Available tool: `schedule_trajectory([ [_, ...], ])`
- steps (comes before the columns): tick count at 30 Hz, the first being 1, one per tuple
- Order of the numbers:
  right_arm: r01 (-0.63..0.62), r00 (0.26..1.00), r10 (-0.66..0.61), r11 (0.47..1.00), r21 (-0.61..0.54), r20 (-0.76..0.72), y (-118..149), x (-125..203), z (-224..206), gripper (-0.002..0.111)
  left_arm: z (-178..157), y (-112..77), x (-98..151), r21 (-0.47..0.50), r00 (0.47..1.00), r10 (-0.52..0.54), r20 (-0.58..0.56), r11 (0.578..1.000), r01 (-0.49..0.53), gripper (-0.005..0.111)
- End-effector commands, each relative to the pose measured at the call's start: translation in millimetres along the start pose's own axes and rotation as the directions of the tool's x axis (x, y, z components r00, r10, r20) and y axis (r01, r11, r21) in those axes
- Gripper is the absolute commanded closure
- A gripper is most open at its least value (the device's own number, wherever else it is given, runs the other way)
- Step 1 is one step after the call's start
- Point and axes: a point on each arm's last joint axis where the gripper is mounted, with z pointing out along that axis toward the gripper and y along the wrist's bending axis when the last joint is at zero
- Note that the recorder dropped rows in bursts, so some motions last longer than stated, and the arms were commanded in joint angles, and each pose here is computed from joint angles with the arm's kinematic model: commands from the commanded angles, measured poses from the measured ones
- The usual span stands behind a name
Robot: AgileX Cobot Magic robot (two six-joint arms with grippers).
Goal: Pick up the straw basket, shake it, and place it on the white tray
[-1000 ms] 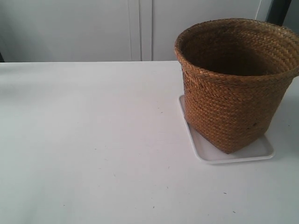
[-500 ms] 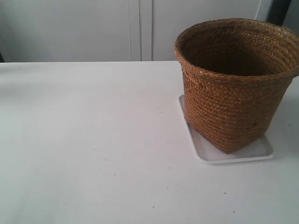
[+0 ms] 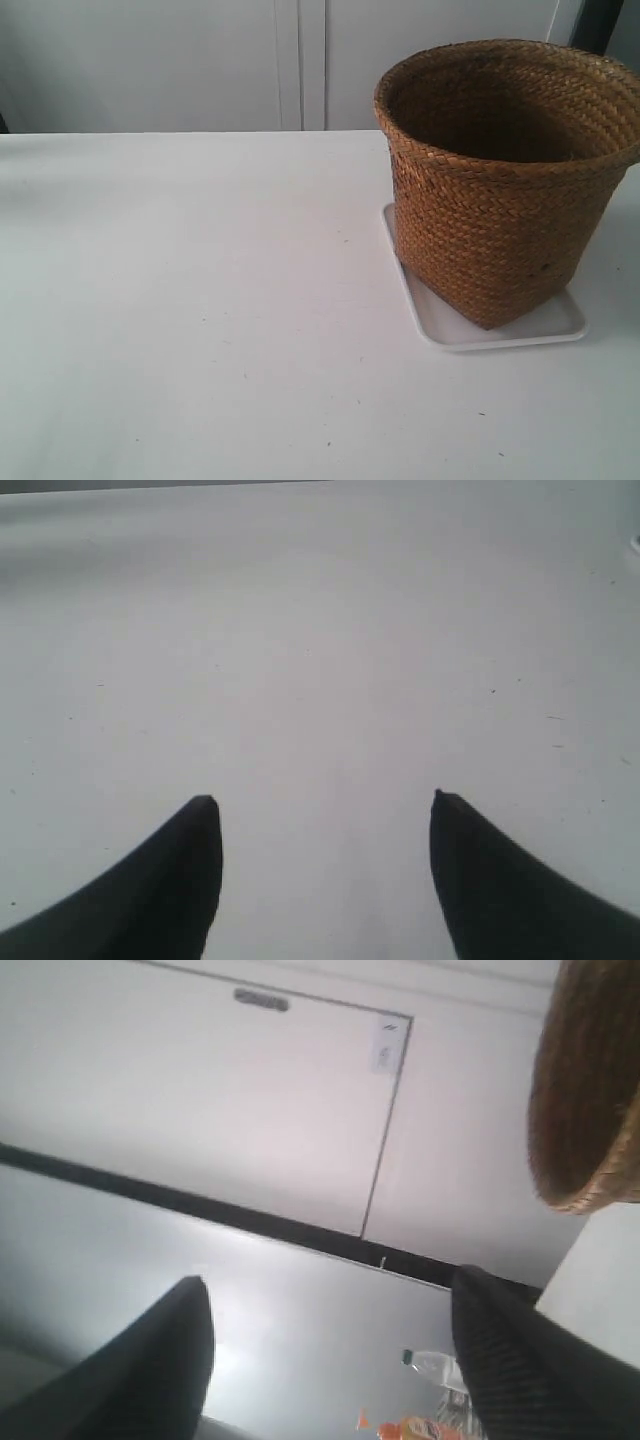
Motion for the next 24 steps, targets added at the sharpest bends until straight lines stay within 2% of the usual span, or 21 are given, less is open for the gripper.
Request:
schedule_trajectory([
  [1,0.566,0.822,-0.556,0.822,-0.062,0.124,-2.7,-4.7,3.8,0.045,0.2,-0.3,1.3,0.003,1.000,-0.003,-0.002,1.000,0.003,0.042],
  [2,0.715,0.699,-0.714,0.699,-0.020,0.046,-21.4,1.3,8.6,0.045,0.2,-0.3,1.3,0.003,1.000,-0.003,-0.002,1.000,0.003,0.042],
  [3,0.751,0.660,-0.751,0.660,-0.002,0.013,-34.2,3.6,11.4,0.045,0.2,-0.3,1.3,0.003,1.000,-0.003,-0.002,1.000,0.003,0.042],
  [4,0.795,0.606,-0.795,0.605,0.046,-0.023,-60.2,5.2,15.8,0.045,0.2,-0.3,1.3,0.003,1.000,-0.003,-0.002,1.000,0.003,0.042],
  [6,0.782,0.618,-0.785,0.608,0.135,-0.046,-98.7,5.4,18.5,0.045,0.2,-0.3,1.3,0.003,1.000,-0.003,-0.002,1.000,0.003,0.042],
  [9,0.822,0.561,-0.821,0.537,0.186,-0.107,-128.7,8.2,17.3,0.045,0.2,-0.3,1.3,0.003,1.000,-0.003,-0.002,1.000,0.003,0.042],
  [13,0.912,0.409,-0.891,0.391,0.128,-0.194,-132.7,13.7,16.9,0.045,0.2,-0.3,1.3,0.003,1.000,-0.003,-0.002,1.000,0.003,0.042],
  [18,0.940,0.342,-0.905,0.331,0.087,-0.254,-136.2,18.2,16.1,0.045,0.2,-0.3,1.3,0.003,1.000,-0.003,-0.002,1.000,0.003,0.042],
  [21,0.965,0.260,-0.905,0.256,0.055,-0.337,-142.5,22.0,14.3,0.045,0.2,-0.3,1.3,0.003,1.000,-0.003,-0.002,1.000,0.003,0.042],
  [24,0.964,0.266,-0.897,0.247,0.101,-0.354,-144.9,19.4,13.6,0.045,0.2,-0.3,1.3,0.003,1.000,-0.003,-0.002,1.000,0.003,0.042],
])
